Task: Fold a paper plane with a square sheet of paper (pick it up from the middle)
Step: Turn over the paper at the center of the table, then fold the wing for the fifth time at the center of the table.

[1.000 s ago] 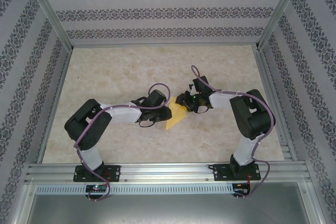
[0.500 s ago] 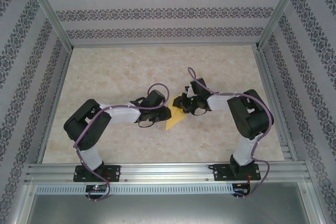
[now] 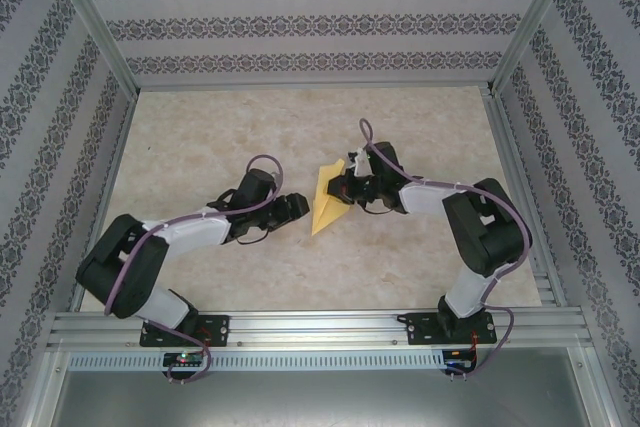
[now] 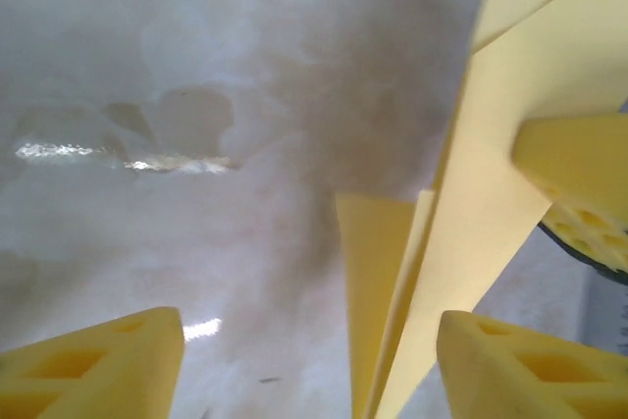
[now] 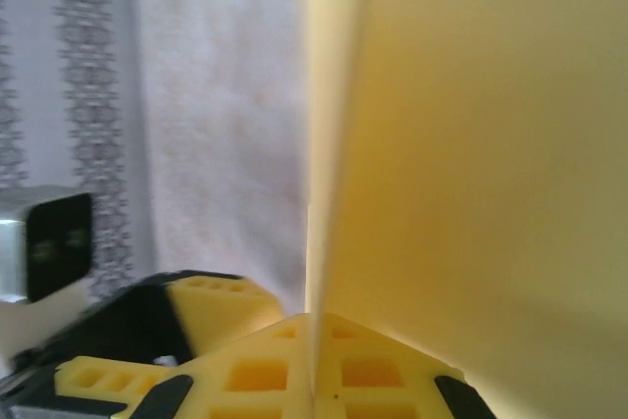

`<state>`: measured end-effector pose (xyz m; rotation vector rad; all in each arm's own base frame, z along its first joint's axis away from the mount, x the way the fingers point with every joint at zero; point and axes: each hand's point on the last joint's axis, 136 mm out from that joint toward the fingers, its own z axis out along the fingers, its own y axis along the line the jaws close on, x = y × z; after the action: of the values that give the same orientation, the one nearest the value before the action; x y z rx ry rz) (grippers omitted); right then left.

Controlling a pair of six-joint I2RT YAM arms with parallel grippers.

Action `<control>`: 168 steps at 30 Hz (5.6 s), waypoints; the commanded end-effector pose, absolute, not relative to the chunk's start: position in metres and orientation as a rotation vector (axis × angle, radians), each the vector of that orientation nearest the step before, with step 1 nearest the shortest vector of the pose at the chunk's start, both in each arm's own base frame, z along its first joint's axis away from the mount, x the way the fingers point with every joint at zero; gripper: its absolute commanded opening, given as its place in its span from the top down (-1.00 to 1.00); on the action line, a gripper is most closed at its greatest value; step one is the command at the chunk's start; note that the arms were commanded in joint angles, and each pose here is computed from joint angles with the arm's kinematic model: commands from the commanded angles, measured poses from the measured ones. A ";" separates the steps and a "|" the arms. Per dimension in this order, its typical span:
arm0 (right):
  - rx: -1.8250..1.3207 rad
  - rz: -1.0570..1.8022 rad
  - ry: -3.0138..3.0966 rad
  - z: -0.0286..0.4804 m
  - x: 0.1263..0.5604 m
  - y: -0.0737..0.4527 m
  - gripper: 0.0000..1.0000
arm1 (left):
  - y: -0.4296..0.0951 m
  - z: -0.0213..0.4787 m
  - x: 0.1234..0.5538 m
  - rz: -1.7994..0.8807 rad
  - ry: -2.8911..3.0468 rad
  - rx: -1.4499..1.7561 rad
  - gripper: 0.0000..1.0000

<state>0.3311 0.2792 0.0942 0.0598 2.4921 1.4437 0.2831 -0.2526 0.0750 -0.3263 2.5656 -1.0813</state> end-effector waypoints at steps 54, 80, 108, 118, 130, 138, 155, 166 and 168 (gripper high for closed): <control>0.402 0.602 2.325 0.135 0.336 0.105 -0.69 | -0.221 0.105 0.315 0.578 2.617 0.269 0.67; 0.038 0.882 2.531 0.109 0.301 0.288 -0.09 | -0.167 0.116 0.332 -0.342 2.585 -0.367 -0.78; -0.185 0.685 2.897 0.003 0.267 0.360 0.37 | -0.105 0.095 0.312 -0.527 2.496 -0.584 -1.00; -0.547 0.602 2.958 0.010 0.230 0.267 0.37 | -0.124 0.100 0.312 -0.668 2.486 -0.506 -1.00; 0.070 0.697 2.618 0.069 0.295 0.282 0.19 | -0.152 0.112 0.316 -0.816 2.457 -0.460 -1.00; 0.009 0.718 2.740 0.033 0.297 0.309 0.27 | -0.162 0.111 0.314 -0.880 2.445 -0.499 -1.00; -0.442 0.786 2.705 0.056 0.269 0.289 0.26 | -0.199 0.106 0.298 -0.937 2.542 -0.361 -1.00; -0.075 0.911 2.629 0.068 0.275 0.287 0.35 | -0.241 0.092 0.276 -0.921 2.568 -0.344 -0.80; -0.082 0.924 2.643 0.063 0.274 0.289 0.36 | -0.247 0.089 0.272 -0.933 2.569 -0.354 -0.73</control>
<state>0.2705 0.2806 0.0633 -0.1182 2.6622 0.8613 0.2629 -0.2386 0.0823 -0.3030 2.6390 -0.9156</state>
